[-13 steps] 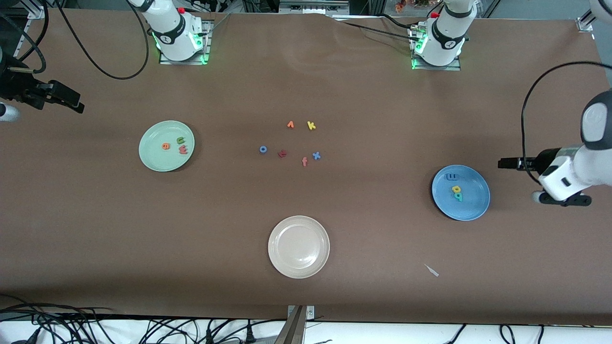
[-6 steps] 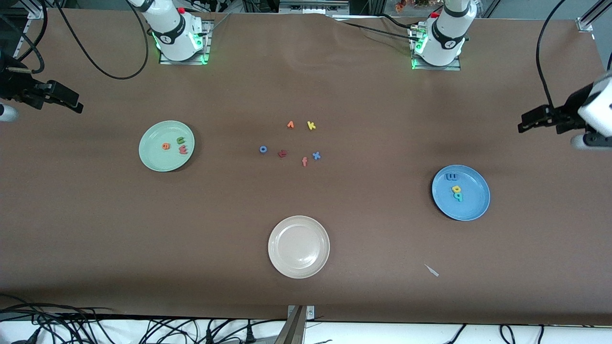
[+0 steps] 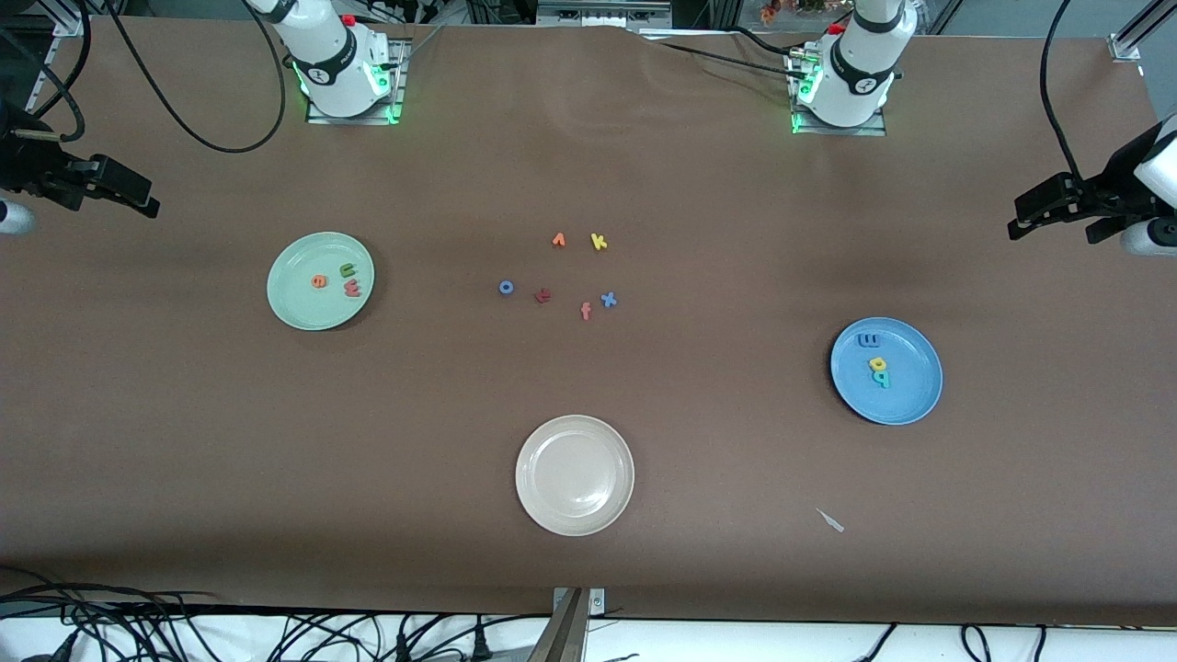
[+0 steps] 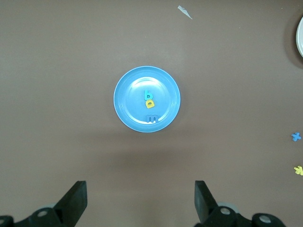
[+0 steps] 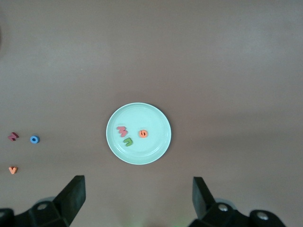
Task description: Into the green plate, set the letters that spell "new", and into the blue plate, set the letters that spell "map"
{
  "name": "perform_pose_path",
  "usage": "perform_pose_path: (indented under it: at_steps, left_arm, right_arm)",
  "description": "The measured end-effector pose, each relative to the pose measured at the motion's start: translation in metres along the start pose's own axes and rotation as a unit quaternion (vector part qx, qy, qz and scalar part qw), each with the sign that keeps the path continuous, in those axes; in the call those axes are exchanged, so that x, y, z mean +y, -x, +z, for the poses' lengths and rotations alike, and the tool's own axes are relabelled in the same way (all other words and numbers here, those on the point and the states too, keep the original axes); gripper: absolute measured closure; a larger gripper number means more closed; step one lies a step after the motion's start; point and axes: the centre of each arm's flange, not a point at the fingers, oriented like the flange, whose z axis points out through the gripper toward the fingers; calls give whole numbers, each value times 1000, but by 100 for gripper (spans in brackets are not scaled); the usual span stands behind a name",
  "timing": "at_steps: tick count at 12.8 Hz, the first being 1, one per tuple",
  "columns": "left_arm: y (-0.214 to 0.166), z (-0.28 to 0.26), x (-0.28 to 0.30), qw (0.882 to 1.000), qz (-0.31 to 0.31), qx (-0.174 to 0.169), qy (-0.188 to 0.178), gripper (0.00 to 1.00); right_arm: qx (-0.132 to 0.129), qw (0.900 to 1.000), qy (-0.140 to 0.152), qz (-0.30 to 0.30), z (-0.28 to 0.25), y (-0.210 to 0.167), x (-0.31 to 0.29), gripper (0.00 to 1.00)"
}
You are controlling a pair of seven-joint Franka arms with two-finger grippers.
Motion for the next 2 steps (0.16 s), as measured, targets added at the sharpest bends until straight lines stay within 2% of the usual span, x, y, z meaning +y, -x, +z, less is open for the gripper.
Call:
perform_pose_path:
  at_steps: [2]
  left_arm:
    - [-1, 1, 1, 1000, 1, -1, 0, 0]
  right_arm:
    - [0, 1000, 0, 0, 0, 0, 0, 0]
